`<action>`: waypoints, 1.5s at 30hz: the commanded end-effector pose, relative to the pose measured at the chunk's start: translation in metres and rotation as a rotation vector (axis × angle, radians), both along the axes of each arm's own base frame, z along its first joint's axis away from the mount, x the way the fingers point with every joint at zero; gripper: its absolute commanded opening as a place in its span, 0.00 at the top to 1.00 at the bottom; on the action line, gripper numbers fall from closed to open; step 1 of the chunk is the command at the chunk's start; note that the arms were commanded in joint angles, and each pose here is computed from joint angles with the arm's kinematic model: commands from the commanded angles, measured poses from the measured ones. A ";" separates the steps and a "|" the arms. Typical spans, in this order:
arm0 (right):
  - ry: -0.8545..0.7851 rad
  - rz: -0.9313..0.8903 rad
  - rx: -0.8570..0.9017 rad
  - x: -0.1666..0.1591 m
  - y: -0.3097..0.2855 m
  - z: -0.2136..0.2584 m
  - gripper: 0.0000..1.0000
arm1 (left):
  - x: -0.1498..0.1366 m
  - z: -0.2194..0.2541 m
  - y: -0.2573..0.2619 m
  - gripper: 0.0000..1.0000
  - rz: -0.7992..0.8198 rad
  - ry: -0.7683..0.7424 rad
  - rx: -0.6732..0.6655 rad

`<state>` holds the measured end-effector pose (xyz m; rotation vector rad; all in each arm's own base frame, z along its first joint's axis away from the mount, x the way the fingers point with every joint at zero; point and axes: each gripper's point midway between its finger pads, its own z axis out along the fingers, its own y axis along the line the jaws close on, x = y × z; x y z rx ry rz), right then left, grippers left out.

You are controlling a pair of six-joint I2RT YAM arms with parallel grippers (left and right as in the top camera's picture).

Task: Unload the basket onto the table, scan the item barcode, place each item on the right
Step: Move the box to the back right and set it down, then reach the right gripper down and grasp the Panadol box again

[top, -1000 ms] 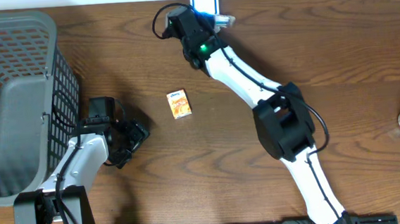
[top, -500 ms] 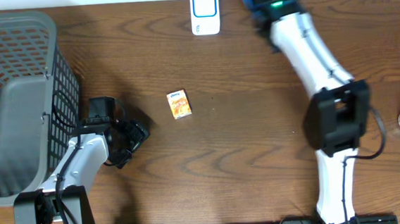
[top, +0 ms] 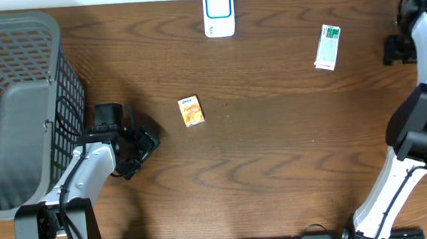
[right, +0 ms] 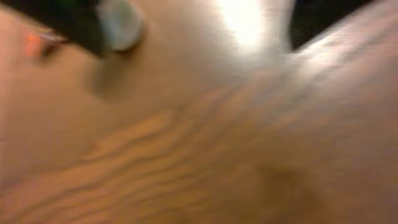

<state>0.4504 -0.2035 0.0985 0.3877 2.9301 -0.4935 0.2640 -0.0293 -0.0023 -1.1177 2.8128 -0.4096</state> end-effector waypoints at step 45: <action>-0.188 -0.406 0.281 0.074 0.179 -0.092 0.01 | -0.079 -0.053 0.034 0.18 0.017 0.291 0.177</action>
